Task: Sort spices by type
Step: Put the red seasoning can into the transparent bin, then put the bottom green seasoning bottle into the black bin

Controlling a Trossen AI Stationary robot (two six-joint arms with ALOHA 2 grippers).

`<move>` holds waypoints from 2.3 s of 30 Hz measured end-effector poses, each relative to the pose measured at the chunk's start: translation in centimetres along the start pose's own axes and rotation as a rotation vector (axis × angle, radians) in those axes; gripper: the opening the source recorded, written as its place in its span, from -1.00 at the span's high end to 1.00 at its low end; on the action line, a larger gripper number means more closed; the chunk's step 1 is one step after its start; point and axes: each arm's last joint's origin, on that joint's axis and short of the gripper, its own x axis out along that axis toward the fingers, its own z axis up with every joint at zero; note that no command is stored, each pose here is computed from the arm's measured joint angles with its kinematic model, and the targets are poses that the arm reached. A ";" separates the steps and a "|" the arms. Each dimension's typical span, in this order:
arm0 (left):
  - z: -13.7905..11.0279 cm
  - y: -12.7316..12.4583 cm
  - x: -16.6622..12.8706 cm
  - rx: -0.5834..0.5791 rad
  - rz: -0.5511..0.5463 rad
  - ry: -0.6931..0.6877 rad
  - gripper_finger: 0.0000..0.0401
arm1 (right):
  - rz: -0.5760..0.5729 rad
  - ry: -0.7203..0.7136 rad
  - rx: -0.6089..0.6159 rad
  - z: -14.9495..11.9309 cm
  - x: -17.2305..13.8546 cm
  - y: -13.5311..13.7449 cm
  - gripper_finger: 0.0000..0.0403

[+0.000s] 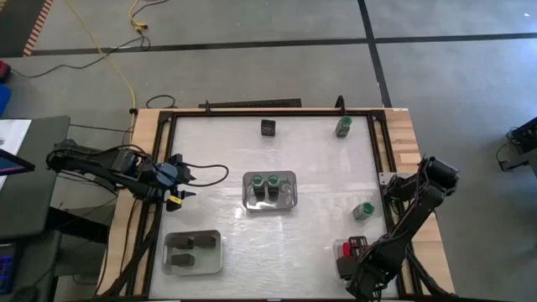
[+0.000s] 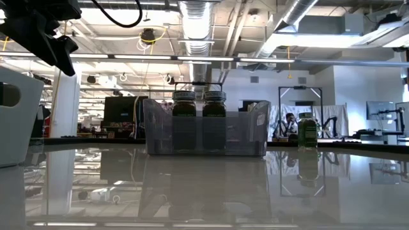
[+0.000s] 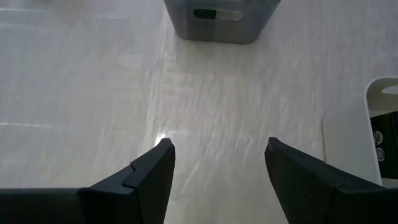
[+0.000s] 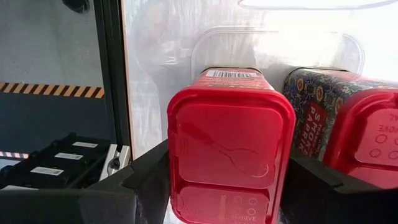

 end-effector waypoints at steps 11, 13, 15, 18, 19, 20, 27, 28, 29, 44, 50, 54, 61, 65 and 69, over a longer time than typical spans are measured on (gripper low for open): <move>0.0 0.0 0.0 0.000 0.000 0.000 -0.20 | 0.001 -0.001 0.001 0.0 0.0 0.0 -0.35; 0.0 0.0 0.0 0.000 0.000 0.000 -0.20 | 0.001 -0.001 0.004 0.0 0.0 0.0 -0.35; 0.0 0.0 0.0 0.000 0.000 0.000 -0.20 | 0.002 -0.001 0.015 0.0 0.0 0.0 -0.35; 0.0 0.0 0.0 0.000 0.000 0.000 -0.20 | 0.002 -0.002 0.026 0.0 0.0 0.0 -0.38; 0.0 0.0 0.0 0.000 0.000 0.000 -0.20 | 0.003 -0.002 0.025 0.0 0.0 0.1 -0.40; 0.0 0.0 0.0 0.000 0.000 0.000 -0.20 | 0.002 -0.001 0.025 0.0 0.0 0.1 -0.43; 0.0 0.0 0.0 0.000 0.000 0.000 -0.20 | 0.003 -0.002 0.024 0.0 -0.1 0.1 -0.69; 0.0 0.0 0.0 0.000 0.000 0.000 -0.20 | 0.002 -0.001 0.024 -0.1 -0.1 0.1 -0.72; 0.0 0.0 0.0 0.000 0.000 0.000 -0.20 | 0.003 -0.002 0.024 -0.1 -0.1 0.1 -0.75; 0.0 0.0 0.0 -0.004 0.000 0.000 -0.20 | 0.015 -0.011 0.020 -0.4 -1.3 0.1 -0.83; 0.0 0.0 0.0 -0.004 0.000 0.000 -0.20 | 0.052 -0.038 0.048 -0.7 -3.2 0.0 -0.83; 0.0 0.0 0.0 -0.004 0.000 -0.001 -0.20 | 0.062 -0.057 0.061 -1.4 -4.8 -0.4 -0.83; 0.0 0.0 0.0 -0.004 0.000 -0.001 -0.20 | -0.013 -0.156 0.149 -3.2 -8.5 -2.7 -0.83; 0.0 0.0 0.0 -0.003 0.000 -0.001 -0.20 | -0.092 -0.244 0.280 -3.8 -10.3 -4.8 -0.83; 0.0 0.1 0.0 -0.005 0.019 -0.006 -0.20 | -0.117 -0.354 0.442 -3.5 -11.7 -6.5 -0.83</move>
